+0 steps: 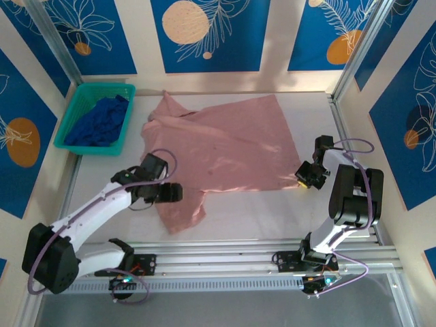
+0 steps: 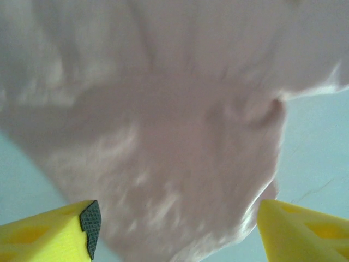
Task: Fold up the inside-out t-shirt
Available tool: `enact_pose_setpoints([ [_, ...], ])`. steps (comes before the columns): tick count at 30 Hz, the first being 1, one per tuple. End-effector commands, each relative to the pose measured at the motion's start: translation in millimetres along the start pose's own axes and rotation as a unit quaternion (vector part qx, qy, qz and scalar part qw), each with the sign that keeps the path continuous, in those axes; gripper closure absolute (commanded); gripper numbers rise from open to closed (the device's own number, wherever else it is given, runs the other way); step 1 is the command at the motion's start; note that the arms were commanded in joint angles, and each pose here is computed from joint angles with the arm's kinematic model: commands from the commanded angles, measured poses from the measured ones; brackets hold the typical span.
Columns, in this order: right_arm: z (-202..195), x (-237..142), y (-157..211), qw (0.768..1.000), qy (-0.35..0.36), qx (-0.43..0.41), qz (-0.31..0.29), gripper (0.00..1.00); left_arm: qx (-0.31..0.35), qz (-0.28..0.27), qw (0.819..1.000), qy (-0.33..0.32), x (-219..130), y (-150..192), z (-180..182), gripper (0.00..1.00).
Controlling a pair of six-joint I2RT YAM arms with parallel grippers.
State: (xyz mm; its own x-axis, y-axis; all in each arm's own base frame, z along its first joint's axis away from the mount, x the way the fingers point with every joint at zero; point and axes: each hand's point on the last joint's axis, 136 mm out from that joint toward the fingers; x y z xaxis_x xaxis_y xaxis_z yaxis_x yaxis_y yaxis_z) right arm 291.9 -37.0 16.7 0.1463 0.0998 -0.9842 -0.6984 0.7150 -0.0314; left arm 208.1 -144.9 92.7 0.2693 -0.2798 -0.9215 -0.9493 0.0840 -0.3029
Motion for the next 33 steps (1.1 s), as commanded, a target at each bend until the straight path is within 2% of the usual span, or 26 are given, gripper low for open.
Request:
enact_pose_setpoints([
  [1, 5.3, -4.7, -4.1, 1.000, -0.014, -0.005, -0.014, 0.97, -0.037, 0.072, 0.996, -0.050, 0.3, 54.5, 18.0, 0.30],
  [5, 6.9, -7.0, -4.8, 1.000, -0.018, -0.007, -0.017, 0.97, -0.038, 0.127, 0.991, -0.029, 10.3, 95.9, 9.5, 0.37],
  [8, 8.7, -7.9, -4.9, 1.000, -0.022, -0.008, -0.016, 0.97, -0.044, 0.144, 0.988, 0.012, 19.3, 107.6, -6.4, 0.39],
  [16, 8.8, -7.7, -3.8, 1.000, -0.024, -0.009, -0.016, 0.98, -0.027, 0.150, 0.988, 0.003, 37.4, 108.8, -5.5, 0.49],
  [22, 8.2, -7.6, -2.3, 1.000, -0.025, -0.009, -0.015, 0.98, -0.019, 0.155, 0.988, -0.002, 50.4, 108.3, -4.7, 0.61],
  [26, 7.6, -7.3, -1.7, 1.000, -0.025, -0.009, -0.015, 0.98, -0.019, 0.163, 0.986, -0.024, 55.4, 116.3, 6.1, 0.72],
  [33, 3.5, -4.3, 9.7, 1.000, -0.019, -0.009, -0.009, 0.98, -0.035, 0.146, 0.987, -0.058, 50.0, 118.5, 22.3, 1.00],
])
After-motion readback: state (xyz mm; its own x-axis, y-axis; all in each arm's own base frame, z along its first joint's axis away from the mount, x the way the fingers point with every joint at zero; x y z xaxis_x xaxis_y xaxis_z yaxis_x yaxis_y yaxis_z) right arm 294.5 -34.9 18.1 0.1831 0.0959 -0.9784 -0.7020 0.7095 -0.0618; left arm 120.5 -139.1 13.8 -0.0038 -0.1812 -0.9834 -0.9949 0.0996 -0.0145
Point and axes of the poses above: each hand's point on the last joint's axis, 136 mm out from that joint toward the fingers, its own x axis out along the fingers, its own z axis along the line the jaws close on, y = z × x, and after that the axes turned 6 degrees about x, right-handed
